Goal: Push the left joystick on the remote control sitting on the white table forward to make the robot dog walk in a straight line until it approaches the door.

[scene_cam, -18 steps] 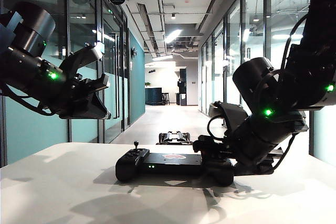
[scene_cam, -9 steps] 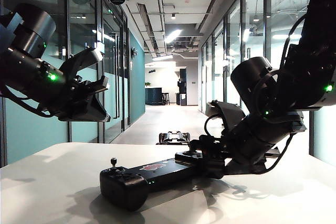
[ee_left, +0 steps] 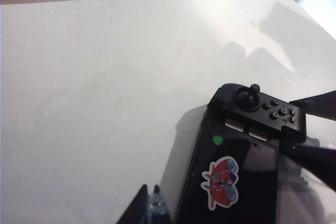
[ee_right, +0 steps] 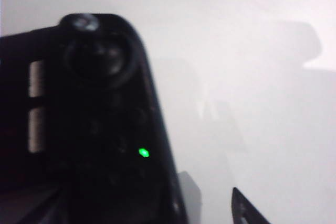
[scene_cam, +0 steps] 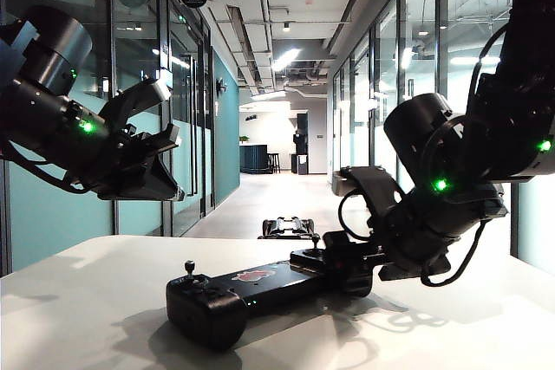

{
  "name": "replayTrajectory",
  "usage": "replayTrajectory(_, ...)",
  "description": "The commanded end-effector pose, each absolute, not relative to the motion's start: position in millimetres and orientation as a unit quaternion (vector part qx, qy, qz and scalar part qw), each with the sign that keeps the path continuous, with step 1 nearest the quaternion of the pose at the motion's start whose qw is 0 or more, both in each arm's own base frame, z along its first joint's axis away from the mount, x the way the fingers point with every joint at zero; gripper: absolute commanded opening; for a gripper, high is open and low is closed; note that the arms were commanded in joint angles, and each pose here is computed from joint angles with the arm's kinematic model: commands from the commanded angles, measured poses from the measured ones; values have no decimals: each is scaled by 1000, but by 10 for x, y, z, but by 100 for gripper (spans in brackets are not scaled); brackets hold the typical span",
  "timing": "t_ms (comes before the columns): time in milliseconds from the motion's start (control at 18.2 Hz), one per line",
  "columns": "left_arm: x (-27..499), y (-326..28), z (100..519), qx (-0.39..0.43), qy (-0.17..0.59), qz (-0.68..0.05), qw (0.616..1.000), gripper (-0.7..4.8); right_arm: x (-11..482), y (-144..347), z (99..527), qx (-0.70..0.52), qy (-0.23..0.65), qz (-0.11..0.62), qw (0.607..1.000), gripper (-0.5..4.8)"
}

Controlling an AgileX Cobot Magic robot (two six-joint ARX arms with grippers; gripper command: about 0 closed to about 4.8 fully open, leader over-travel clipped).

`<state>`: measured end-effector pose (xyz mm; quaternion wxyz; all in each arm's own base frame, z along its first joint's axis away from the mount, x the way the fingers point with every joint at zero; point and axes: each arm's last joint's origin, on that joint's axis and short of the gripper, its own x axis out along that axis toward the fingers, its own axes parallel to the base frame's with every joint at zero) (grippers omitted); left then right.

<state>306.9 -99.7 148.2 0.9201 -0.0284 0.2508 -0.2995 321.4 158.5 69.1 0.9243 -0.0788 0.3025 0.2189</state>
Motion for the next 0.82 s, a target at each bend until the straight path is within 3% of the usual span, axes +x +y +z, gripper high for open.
replayTrajectory(55,3079,-1007,1503,-29,245,-304,920,-5,3247,1604,758,-91,270,229,931,388)
replayTrajectory(822,3079,-1007,1504,-29,245,-304,920,-5,3371,1353,803,-61,240,347,905,388)
